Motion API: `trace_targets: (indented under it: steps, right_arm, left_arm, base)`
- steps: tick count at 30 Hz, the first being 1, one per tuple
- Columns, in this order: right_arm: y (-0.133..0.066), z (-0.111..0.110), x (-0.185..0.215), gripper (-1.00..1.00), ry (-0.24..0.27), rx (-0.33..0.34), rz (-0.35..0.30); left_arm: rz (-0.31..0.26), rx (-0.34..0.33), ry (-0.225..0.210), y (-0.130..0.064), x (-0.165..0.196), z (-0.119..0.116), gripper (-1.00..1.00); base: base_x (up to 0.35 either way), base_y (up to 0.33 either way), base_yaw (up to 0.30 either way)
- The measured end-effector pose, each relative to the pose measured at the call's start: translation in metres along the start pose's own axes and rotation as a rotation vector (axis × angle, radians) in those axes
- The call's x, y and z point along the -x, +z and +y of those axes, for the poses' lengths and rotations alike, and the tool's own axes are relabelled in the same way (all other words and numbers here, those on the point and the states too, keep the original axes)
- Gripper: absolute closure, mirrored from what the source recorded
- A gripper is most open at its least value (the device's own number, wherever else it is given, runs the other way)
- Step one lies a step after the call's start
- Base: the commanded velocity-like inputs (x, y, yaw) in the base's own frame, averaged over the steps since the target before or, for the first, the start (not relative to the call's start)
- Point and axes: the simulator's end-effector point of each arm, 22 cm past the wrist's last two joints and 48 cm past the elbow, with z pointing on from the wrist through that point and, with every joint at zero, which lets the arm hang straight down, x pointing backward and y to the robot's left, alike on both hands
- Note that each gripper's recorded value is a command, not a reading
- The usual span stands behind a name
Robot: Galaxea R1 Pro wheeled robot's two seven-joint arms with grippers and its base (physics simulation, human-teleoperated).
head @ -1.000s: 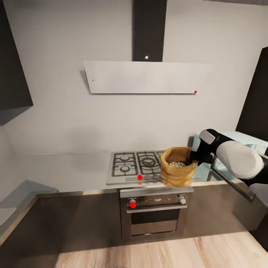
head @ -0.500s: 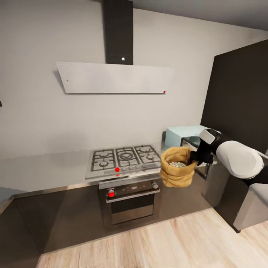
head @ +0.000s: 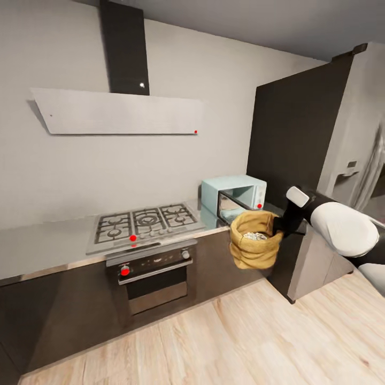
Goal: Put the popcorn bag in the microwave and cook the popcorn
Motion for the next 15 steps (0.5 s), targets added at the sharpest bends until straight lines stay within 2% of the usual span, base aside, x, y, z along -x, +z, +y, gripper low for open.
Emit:
trace_targets:
  steps: [4,7,12,15]
  right_arm:
    - [0.0001,0.0000,-0.0001,1.00,0.000,0.000,0.000]
    - [0.0000,-0.0001,-0.0001,1.00,0.000,0.000,0.000]
    - [-0.0002,-0.0001,-0.0004,1.00,0.000,0.001,0.000]
    - [-0.0012,0.0000,-0.0004,1.00,0.001,0.002,-0.001]
  left_arm:
    - [0.000,0.000,0.000,0.0000,-0.0001,0.0000,-1.00]
    - [0.000,0.000,0.000,0.0000,0.0000,0.0000,-1.00]
    - [0.000,0.000,0.001,-0.0001,-0.0002,0.0001,-1.00]
    - [0.000,-0.001,0.000,-0.0002,-0.0005,-0.0001,-1.00]
  base:
    - [-0.254,-0.225,-0.298]
    - [-0.180,-0.083,-0.298]
    - [-0.036,-0.013,-0.298]
    - [0.140,-0.100,-0.293]
